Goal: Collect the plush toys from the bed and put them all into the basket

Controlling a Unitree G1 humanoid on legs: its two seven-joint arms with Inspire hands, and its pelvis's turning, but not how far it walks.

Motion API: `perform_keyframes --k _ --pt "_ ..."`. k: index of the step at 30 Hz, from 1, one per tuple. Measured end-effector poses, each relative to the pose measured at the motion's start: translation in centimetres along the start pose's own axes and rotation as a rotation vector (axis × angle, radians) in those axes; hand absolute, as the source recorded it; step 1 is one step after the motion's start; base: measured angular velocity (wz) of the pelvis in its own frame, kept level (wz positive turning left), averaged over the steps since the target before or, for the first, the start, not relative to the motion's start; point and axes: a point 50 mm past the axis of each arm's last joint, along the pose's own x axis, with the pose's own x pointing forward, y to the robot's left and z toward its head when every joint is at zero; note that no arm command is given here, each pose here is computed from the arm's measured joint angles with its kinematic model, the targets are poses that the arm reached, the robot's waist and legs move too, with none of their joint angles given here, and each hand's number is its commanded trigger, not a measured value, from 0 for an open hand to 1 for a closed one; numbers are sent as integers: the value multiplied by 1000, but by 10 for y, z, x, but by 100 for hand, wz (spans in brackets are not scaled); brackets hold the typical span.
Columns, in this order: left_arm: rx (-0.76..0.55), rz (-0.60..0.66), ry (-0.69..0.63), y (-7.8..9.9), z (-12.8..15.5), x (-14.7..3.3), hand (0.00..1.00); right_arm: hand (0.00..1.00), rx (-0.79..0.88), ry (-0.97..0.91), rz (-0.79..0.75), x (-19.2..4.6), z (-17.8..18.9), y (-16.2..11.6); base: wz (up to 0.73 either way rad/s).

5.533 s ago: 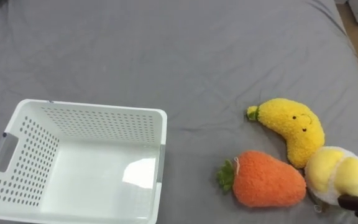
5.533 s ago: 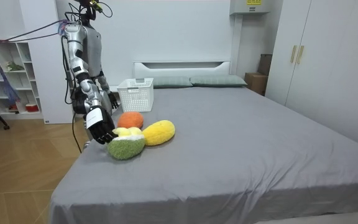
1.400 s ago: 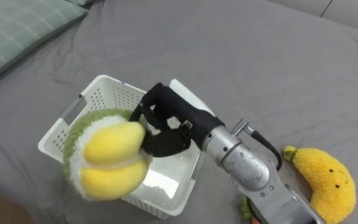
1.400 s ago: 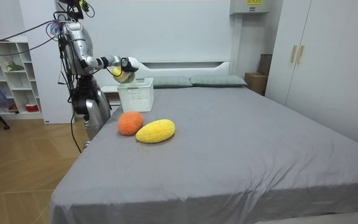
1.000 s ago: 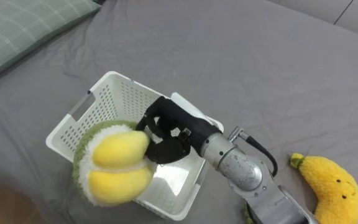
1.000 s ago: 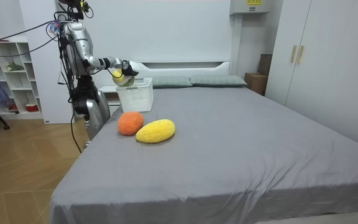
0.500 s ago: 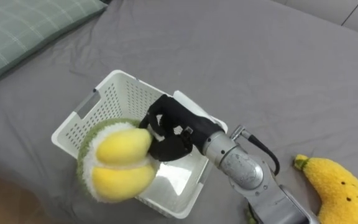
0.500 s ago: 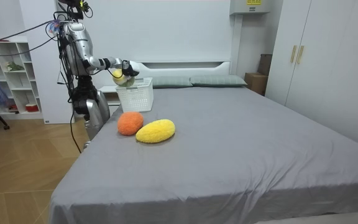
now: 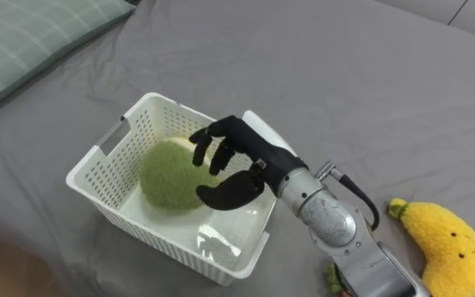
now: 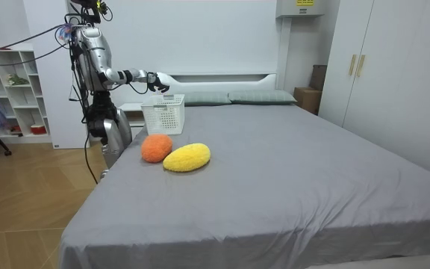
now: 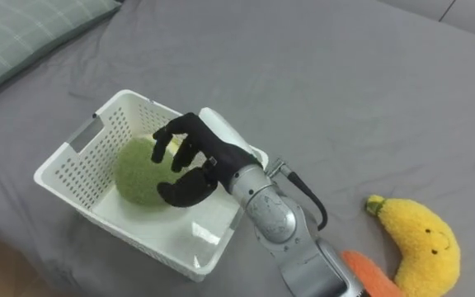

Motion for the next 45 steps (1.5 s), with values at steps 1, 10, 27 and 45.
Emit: perform_keyframes --k 1,10,27,45 --pt "0 0 0 0 0 0 0 0 0 0 0 0 0 0 0" --pt "-2 8 -14 0 6 0 0 0 0 20 3 0 -5 1 0" --pt "-31 31 36 0 -10 -1 0 0 84 6 -301 -9 -6 -44 -5" --pt "-103 51 48 6 -18 -2 0 0 260 322 -702 -85 -92 -80 -16"
